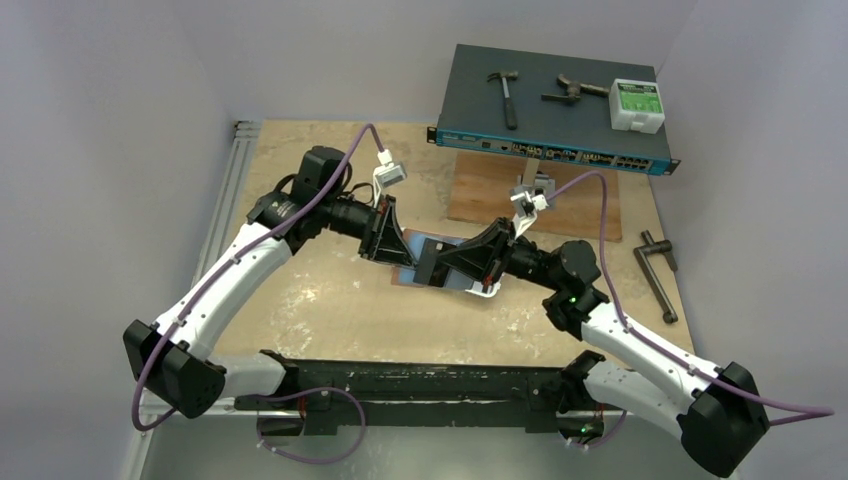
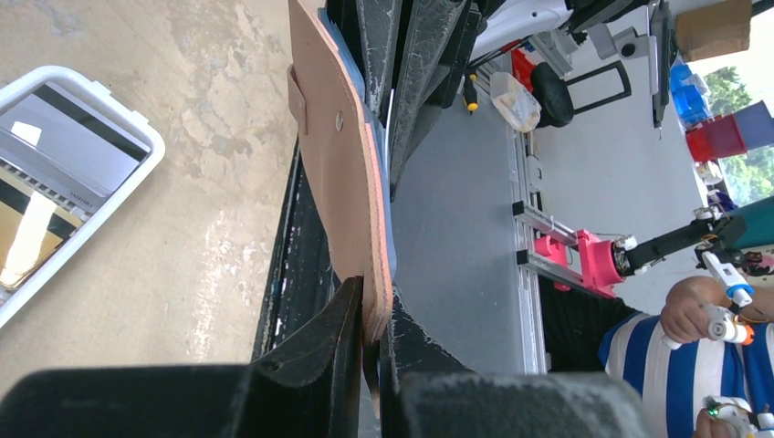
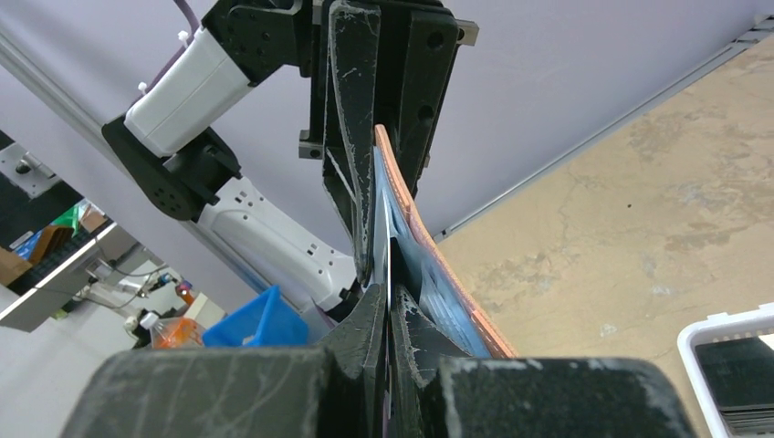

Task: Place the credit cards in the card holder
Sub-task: Insert the credit card into the card holder.

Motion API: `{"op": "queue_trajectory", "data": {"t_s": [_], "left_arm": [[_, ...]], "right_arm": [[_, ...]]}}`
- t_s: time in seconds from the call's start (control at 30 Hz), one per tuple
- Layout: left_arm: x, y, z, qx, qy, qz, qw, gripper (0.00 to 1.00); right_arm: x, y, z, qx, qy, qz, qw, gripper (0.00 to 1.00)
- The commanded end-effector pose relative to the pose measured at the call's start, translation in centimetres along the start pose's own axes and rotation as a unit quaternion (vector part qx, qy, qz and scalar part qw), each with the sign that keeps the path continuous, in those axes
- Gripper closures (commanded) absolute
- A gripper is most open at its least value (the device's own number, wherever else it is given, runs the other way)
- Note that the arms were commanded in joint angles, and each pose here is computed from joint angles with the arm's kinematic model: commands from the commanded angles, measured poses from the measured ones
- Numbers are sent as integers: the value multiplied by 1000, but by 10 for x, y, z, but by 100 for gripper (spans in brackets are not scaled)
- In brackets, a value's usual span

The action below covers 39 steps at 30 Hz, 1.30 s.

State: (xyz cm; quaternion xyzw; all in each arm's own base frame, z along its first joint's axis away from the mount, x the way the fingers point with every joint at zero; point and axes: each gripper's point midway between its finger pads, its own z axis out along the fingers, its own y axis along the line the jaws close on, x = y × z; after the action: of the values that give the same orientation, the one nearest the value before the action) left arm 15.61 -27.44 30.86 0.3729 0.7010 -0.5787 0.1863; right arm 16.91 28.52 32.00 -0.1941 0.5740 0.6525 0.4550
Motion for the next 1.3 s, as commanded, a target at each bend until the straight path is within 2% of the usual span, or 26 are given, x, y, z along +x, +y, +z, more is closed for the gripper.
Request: {"op": "queue_trajectory", "data": {"t_s": [0.0, 0.37, 0.7, 0.83, 0.97, 1.03, 1.07, 1.27], "left_arm": [[-4, -21, 3, 40, -10, -2, 999, 100], [-10, -25, 4, 37, -22, 6, 999, 92], [-7, -30, 8, 49, -14, 9, 999, 79], [-4, -30, 8, 49, -12, 14, 999, 83], [-4, -29, 9, 48, -12, 16, 999, 94], [-4, -29, 8, 49, -12, 17, 999, 100], [-5, -30, 8, 48, -12, 19, 999, 100], [-6, -32, 4, 42, -18, 24, 999, 100]], "right_arm": [[-43, 15, 6, -8, -75, -46, 996, 100], [-40, 12, 9, -8, -68, -40, 997, 100], [-36, 6, 17, 4, -61, -32, 998, 100], [-35, 5, 19, 5, -60, -29, 998, 100], [-34, 6, 23, 5, -54, -20, 998, 100], [-32, 3, 25, 12, -40, -14, 999, 86], [-30, 1, 26, 20, -32, -12, 999, 81], [-26, -15, 8, 99, -19, -21, 995, 57]]}}
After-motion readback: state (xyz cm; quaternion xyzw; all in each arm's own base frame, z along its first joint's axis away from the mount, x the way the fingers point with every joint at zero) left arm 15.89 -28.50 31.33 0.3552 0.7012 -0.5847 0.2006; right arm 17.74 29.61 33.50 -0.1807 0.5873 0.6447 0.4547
